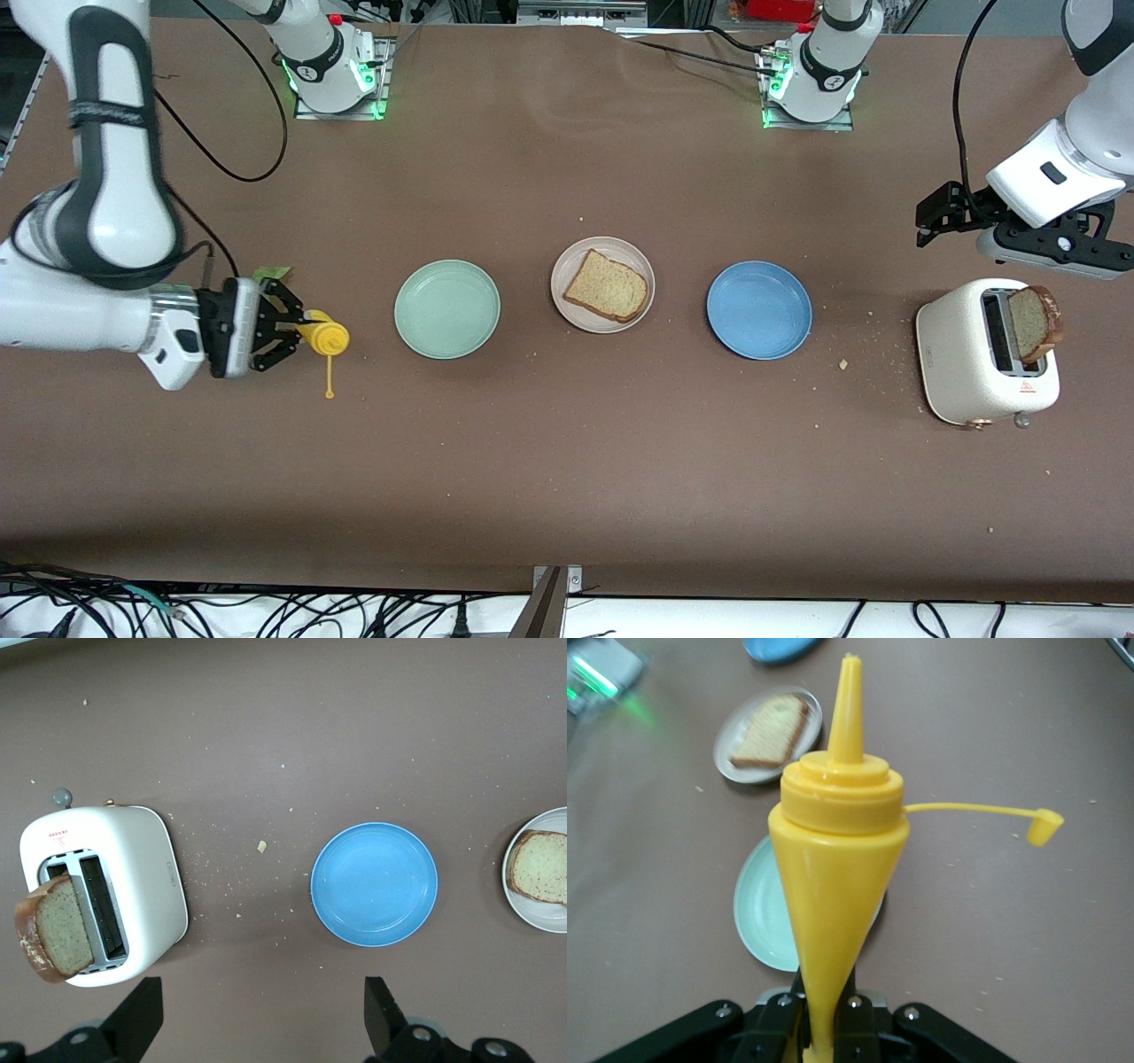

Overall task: Make sandwich in beige plate with both arms
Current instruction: 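Carry the mustard bottle back beside the lettuce leaf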

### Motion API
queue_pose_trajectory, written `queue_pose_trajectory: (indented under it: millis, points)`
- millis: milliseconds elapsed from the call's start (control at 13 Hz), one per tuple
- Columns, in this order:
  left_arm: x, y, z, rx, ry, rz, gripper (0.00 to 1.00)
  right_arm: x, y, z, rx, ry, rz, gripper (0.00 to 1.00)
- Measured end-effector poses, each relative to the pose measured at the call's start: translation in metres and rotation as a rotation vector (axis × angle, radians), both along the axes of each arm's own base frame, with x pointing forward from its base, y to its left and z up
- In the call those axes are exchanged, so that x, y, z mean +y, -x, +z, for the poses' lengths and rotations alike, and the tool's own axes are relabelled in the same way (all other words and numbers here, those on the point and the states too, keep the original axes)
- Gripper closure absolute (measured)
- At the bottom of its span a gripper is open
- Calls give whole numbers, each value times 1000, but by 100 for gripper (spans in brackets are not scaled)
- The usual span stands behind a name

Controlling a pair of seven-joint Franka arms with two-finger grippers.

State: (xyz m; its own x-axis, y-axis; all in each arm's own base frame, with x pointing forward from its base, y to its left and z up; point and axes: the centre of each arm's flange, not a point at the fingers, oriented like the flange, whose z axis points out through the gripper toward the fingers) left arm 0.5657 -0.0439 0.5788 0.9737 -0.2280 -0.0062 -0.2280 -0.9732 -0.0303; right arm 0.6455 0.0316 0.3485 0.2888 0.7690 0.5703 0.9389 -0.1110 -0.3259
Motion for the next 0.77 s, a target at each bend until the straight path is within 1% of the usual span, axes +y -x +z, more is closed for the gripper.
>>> queue_pose_trajectory:
  millis: [154,308,462,615,769]
  points:
    - [1,0,0,1,0,1,0,-38,24,-38,-4,-130,19,88]
    - [2,0,-1,4,0,4,0,-62,51,-70,-21,-228,42,88]
    - [3,1,-1,11,-1,5,0,-76,80,-102,-60,-324,62,88]
    - [3,1,-2,13,-1,5,0,-87,111,-133,-109,-396,78,88]
    - [3,1,-2,13,-1,5,0,-99,129,-153,-146,-440,99,88]
